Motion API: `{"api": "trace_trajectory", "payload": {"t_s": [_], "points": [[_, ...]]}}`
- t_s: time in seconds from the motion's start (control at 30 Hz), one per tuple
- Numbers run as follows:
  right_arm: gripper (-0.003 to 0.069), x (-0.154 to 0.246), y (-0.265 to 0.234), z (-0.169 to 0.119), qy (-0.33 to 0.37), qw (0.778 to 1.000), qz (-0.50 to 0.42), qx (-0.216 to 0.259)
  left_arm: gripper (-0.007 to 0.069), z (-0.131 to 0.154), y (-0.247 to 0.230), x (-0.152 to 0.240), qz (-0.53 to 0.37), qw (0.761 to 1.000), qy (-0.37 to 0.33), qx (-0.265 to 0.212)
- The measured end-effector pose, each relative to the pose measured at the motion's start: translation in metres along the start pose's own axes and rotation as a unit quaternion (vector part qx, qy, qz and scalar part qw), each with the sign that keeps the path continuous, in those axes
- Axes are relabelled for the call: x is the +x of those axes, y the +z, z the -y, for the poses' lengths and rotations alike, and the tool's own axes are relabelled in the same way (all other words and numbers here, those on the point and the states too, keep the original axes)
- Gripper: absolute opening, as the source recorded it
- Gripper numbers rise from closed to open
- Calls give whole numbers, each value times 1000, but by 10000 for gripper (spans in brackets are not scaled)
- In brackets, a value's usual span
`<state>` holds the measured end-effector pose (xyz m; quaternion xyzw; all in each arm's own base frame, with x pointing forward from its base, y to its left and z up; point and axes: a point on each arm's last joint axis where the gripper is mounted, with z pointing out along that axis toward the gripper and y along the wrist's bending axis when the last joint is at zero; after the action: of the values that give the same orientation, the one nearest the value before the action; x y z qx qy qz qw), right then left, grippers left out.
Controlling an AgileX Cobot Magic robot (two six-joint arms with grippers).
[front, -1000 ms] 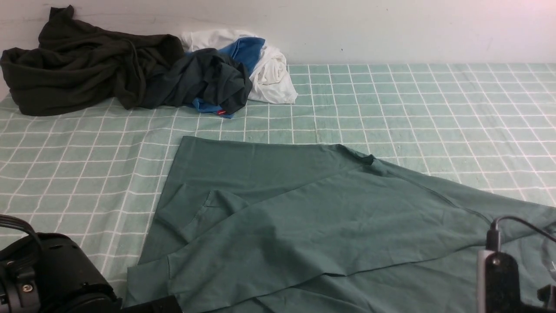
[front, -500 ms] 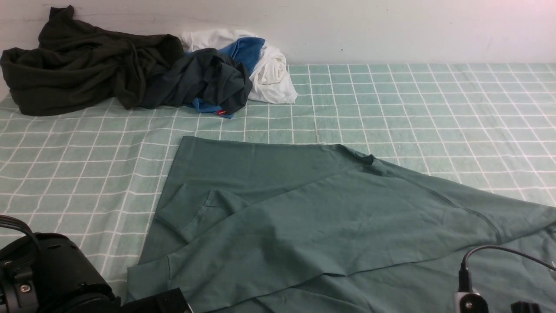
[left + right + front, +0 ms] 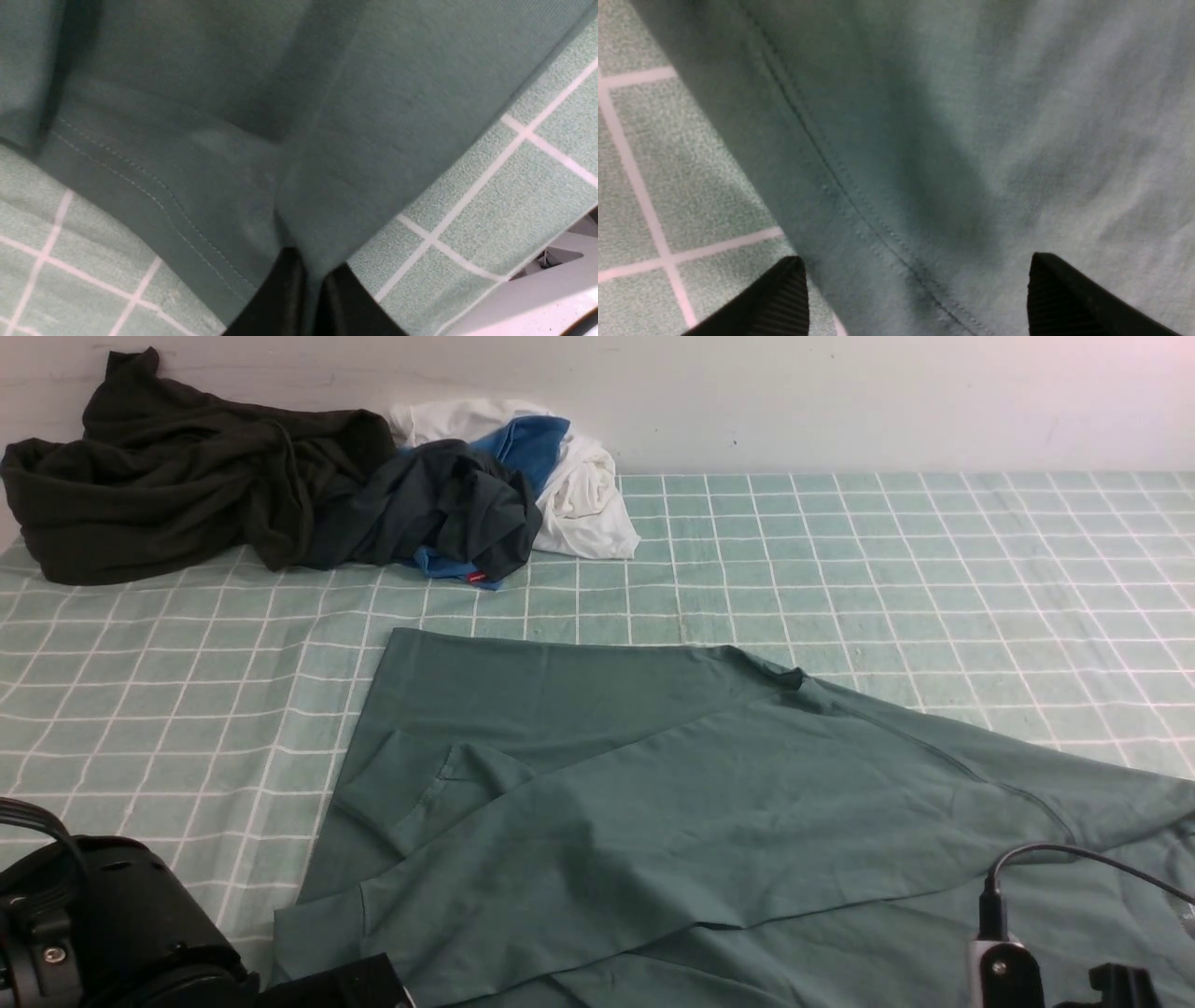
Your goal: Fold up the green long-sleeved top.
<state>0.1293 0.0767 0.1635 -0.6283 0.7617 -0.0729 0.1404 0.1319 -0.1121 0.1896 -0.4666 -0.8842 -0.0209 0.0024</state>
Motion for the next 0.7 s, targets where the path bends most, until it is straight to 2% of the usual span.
{"api": "trace_trajectory", "payload": {"t_s": [0.27, 0.37, 0.7], "points": [[497, -1, 3, 0, 5, 1000, 2, -5, 6, 0, 0, -1, 6, 1000, 0, -1], [445, -2, 7, -1, -8, 1000, -7, -17, 6, 0, 0, -1, 7, 1000, 0, -2], [391, -3, 10, -1, -40, 999, -9, -24, 6, 0, 0, -1, 7, 1000, 0, -2]]}}
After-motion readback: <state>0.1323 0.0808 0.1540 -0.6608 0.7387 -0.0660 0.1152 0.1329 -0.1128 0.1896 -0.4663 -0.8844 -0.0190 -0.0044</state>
